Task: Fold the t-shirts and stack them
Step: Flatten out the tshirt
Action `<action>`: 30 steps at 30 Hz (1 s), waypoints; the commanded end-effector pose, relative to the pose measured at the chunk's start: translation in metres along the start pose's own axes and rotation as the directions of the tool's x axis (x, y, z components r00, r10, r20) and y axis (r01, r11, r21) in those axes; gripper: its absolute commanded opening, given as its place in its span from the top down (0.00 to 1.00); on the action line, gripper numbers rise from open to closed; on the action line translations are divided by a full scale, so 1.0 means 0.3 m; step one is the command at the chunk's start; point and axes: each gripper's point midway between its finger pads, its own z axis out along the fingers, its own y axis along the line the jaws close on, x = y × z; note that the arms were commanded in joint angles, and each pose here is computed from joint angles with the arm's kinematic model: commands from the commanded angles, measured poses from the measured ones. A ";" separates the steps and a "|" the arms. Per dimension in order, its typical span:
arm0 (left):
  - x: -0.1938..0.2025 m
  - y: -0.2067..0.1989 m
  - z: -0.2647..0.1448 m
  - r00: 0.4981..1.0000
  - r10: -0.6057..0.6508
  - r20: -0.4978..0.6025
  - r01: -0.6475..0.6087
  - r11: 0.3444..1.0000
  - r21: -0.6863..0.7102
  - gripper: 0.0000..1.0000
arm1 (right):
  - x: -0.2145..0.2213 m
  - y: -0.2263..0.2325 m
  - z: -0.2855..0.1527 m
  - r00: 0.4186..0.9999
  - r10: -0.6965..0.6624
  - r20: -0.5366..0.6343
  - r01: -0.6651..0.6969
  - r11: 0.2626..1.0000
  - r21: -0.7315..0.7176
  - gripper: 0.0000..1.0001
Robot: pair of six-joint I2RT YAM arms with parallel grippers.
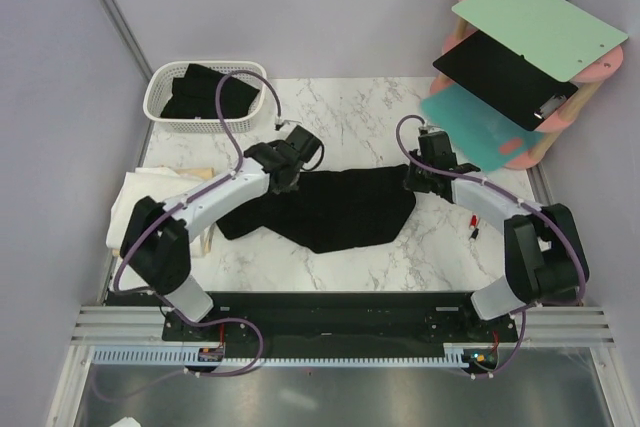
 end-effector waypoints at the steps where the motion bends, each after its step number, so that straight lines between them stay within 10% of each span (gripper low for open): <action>1: -0.186 0.140 -0.183 0.978 -0.086 0.191 0.095 0.995 -0.038 0.98 | -0.159 0.005 -0.125 0.985 -0.003 0.171 0.000 1.000 0.020 1.00; 11: -0.257 0.323 -0.279 0.947 -0.203 0.249 0.213 0.977 -0.016 0.98 | -0.193 -0.082 -0.221 0.971 -0.008 0.239 -0.027 0.989 0.143 1.00; 25: 0.048 0.694 -0.058 0.916 -0.400 0.026 0.390 0.875 -0.288 0.95 | -0.136 -0.238 -0.114 0.979 0.045 0.198 -0.105 0.948 0.302 1.00; 29: 0.034 0.699 -0.057 0.900 -0.434 0.029 0.425 0.864 -0.271 0.03 | -0.150 -0.218 -0.090 0.978 0.051 0.204 -0.107 0.956 0.273 1.00; 30: 0.019 0.682 -0.067 0.896 -0.442 0.036 0.438 0.869 -0.231 0.00 | -0.152 -0.214 -0.088 0.978 0.046 0.204 -0.101 0.958 0.269 1.00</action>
